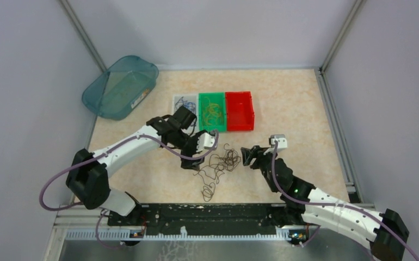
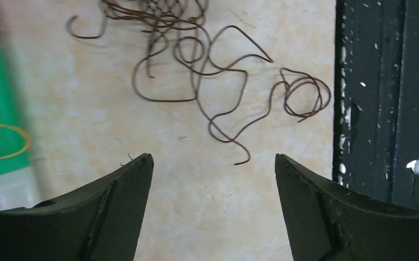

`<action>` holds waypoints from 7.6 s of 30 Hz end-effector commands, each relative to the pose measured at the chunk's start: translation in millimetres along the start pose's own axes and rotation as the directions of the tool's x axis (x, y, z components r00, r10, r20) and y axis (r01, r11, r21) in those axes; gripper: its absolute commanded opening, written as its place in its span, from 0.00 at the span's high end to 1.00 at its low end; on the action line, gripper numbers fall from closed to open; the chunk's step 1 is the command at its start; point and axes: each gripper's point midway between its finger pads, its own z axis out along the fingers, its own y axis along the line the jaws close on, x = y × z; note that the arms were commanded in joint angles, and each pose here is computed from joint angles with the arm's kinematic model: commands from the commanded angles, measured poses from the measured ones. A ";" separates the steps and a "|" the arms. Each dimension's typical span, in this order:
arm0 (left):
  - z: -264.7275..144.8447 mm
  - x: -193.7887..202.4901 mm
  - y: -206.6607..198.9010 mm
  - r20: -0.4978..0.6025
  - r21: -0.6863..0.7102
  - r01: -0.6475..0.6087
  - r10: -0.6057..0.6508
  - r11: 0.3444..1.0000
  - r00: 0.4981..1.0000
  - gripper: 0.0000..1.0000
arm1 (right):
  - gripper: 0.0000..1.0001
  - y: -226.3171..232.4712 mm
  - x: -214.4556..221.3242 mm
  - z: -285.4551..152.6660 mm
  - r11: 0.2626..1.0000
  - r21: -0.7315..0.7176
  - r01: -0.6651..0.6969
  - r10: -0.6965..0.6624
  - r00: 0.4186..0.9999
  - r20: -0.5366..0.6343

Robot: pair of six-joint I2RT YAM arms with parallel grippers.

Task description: Untangle the cables

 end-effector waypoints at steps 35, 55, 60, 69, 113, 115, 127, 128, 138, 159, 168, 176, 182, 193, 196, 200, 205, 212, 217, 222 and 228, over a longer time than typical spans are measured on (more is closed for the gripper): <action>61.3 30.6 12.2 -0.082 -0.141 0.006 -0.018 0.990 0.996 1.00 | 0.39 10.2 -9.6 -1.1 0.997 -0.040 -0.063 0.063 0.998 0.008; -99.4 -168.4 27.4 0.233 -0.297 -0.187 0.261 0.936 0.937 1.00 | 0.26 127.7 -81.7 -4.2 0.869 -0.494 0.032 0.030 0.993 0.117; -122.0 -188.7 18.3 0.271 -0.306 -0.215 0.301 0.927 0.914 1.00 | 0.26 152.0 -105.1 -0.7 0.838 -0.544 0.053 0.042 0.986 0.160; -160.1 -221.4 5.6 0.324 -0.375 -0.268 0.396 0.887 0.859 1.00 | 0.31 190.6 -127.8 3.1 0.765 -0.643 0.048 0.085 0.981 0.174; -443.4 -381.7 -38.6 0.358 -0.933 0.071 0.906 0.351 0.227 1.00 | 0.62 93.8 33.5 35.4 0.913 -0.396 -0.099 0.071 0.994 -0.085; -469.2 -382.7 -40.1 0.297 -0.949 0.164 0.935 0.268 0.192 1.00 | 0.60 89.2 39.7 34.7 0.918 -0.385 -0.100 0.068 0.993 -0.095; -579.4 -365.6 -65.9 -0.041 -0.824 0.554 0.987 -0.121 0.155 1.00 | 0.52 68.9 59.5 29.3 0.935 -0.338 -0.107 0.067 0.990 -0.127; -582.8 -367.1 -67.1 -0.034 -0.824 0.556 0.988 -0.114 0.152 1.00 | 0.52 67.1 61.9 28.7 0.937 -0.333 -0.110 0.070 0.989 -0.132; -612.3 -370.2 -93.4 -0.190 -0.777 0.583 0.971 -0.237 0.142 1.00 | 0.74 49.1 73.1 27.2 0.956 -0.268 -0.121 0.084 0.986 -0.145; -646.0 -368.9 -143.7 -0.450 -0.684 0.572 0.879 -0.452 0.156 1.00 | 0.53 17.8 91.5 15.8 0.971 -0.174 -0.162 0.133 0.977 -0.167; -466.9 -365.6 -24.1 0.136 -0.984 0.148 0.942 0.094 0.306 1.00 | 0.24 126.9 -19.0 12.4 0.846 -0.530 -0.068 0.071 0.997 -0.014; -416.7 -347.8 12.5 0.201 -0.979 0.116 0.884 0.167 0.423 1.00 | 0.24 157.5 -75.9 -10.8 0.781 -0.624 0.033 0.013 0.998 0.069; -446.7 -361.8 2.6 0.157 -0.983 0.150 0.911 0.107 0.381 1.00 | 0.27 145.0 -70.7 -0.3 0.829 -0.557 0.053 -0.019 0.998 0.068; -504.8 -379.7 -33.4 0.041 -0.978 0.208 0.961 -0.017 0.273 1.00 | 0.30 147.5 -19.5 29.2 0.839 -0.542 0.039 -0.078 0.996 -0.048; -519.4 -382.4 -40.1 0.019 -0.971 0.237 0.966 -0.044 0.257 1.00 | 0.35 151.5 -14.8 41.1 0.849 -0.529 0.007 -0.043 0.998 -0.056; -538.2 -384.7 -53.5 -0.017 -0.959 0.271 0.975 -0.079 0.224 1.00 | 0.36 163.6 -10.2 59.2 0.849 -0.529 -0.013 -0.025 0.998 -0.064; -560.6 -386.2 -71.9 -0.069 -0.947 0.296 0.979 -0.125 0.192 1.00 | 0.35 175.8 4.7 73.3 0.838 -0.545 -0.030 -0.021 0.996 -0.086; -574.6 -383.1 -87.3 -0.182 -0.928 0.291 0.966 -0.231 0.186 0.99 | 0.37 180.2 56.6 78.6 0.845 -0.535 -0.001 -0.109 0.979 -0.175; -594.3 -382.2 -112.3 -0.359 -0.866 0.311 0.919 -0.393 0.161 0.99 | 0.40 161.8 102.0 82.2 0.893 -0.446 0.051 -0.178 0.952 -0.248; -616.4 -378.2 -142.2 -0.572 -0.728 0.347 0.803 -0.591 0.167 0.99 | 0.41 126.7 123.6 80.6 0.940 -0.327 0.091 -0.189 0.941 -0.280; -635.3 -380.0 -170.8 -0.716 -0.589 0.379 0.678 -0.714 0.164 0.98 | 0.42 86.5 119.9 72.0 0.969 -0.205 0.139 -0.191 0.946 -0.261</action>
